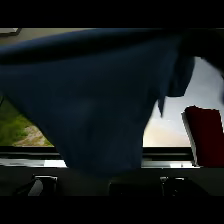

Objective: Fold the clothes and pants, and hang the long-sleeved shirts on hangers.

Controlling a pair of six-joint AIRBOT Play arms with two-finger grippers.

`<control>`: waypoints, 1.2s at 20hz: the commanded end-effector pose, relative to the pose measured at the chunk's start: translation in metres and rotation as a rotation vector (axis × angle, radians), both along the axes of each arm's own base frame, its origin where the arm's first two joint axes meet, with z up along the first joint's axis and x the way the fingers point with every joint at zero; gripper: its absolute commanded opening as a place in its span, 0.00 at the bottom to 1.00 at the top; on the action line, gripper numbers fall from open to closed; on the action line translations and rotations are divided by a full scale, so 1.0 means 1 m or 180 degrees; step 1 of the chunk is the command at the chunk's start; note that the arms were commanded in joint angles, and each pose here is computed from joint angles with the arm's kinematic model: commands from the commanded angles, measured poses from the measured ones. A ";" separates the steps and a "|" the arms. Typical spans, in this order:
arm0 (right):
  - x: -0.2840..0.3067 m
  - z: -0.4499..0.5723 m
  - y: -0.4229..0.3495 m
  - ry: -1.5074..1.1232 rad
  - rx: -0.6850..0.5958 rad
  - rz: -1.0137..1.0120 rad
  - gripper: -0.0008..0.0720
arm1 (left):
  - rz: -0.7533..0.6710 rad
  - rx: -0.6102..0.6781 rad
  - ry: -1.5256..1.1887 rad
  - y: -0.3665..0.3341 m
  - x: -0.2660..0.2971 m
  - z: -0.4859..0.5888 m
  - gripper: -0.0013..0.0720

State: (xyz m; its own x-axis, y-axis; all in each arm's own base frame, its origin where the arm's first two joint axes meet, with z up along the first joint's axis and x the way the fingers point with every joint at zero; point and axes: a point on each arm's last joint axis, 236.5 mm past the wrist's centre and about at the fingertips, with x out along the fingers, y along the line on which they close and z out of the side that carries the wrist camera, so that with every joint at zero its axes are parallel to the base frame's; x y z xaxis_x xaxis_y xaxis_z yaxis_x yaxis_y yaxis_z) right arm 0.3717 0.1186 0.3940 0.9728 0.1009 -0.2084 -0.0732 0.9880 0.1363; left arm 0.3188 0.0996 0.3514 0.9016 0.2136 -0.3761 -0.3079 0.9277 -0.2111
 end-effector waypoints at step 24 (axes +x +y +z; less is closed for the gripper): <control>0.019 -0.358 -0.009 0.3620 0.0793 0.1010 0.60 | -0.0355 -0.1294 0.2524 -0.003 0.128 -0.347 0.04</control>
State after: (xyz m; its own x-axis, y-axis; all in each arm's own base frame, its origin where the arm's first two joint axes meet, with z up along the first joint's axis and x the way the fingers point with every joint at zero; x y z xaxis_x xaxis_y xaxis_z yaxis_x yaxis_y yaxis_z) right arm 0.4634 0.1435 0.0482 0.3288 0.4706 -0.8188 0.0424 0.8588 0.5106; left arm 0.4570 0.0983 -0.0008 0.3738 -0.1285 -0.9186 -0.4104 0.8652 -0.2880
